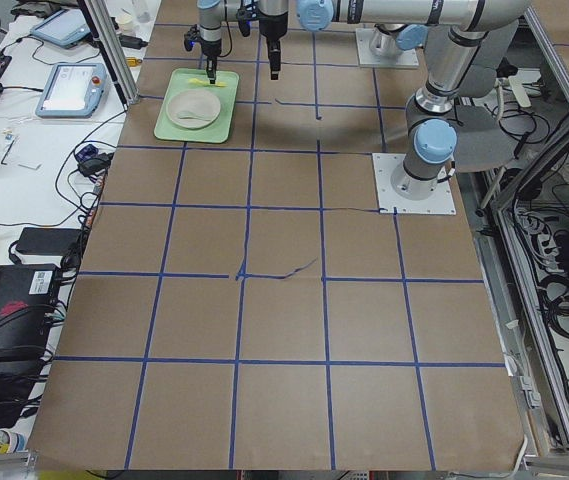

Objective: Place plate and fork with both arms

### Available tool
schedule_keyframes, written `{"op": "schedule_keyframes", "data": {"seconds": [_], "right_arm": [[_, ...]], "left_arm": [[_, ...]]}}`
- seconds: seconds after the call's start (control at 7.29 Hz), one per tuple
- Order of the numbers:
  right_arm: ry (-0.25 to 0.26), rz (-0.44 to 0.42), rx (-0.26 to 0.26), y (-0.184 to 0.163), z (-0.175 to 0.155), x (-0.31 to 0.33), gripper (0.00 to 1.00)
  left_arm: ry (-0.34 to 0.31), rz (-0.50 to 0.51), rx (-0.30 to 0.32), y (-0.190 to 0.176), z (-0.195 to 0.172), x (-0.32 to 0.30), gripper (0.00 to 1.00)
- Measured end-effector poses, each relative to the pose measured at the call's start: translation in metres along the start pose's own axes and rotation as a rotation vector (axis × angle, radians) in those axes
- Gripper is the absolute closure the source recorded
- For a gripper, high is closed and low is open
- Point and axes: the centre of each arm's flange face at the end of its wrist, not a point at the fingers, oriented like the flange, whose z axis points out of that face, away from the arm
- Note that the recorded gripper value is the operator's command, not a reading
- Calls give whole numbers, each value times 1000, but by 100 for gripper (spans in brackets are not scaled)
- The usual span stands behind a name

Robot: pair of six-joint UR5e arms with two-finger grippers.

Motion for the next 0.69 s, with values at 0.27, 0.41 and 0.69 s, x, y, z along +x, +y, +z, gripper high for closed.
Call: {"op": "schedule_keyframes", "data": {"seconds": [0.27,0.41,0.69], "right_arm": [[9,-4,-9,7,-36,4,0],[24,-13,-39,18,-85,11,0],[33,-36,-32,46,-195,42,0]], "left_arm": [[0,0,2,0,-1,0,0],[0,0,5,0,-2,0,0],[0,3,7,2,-4,-1,0]]}}
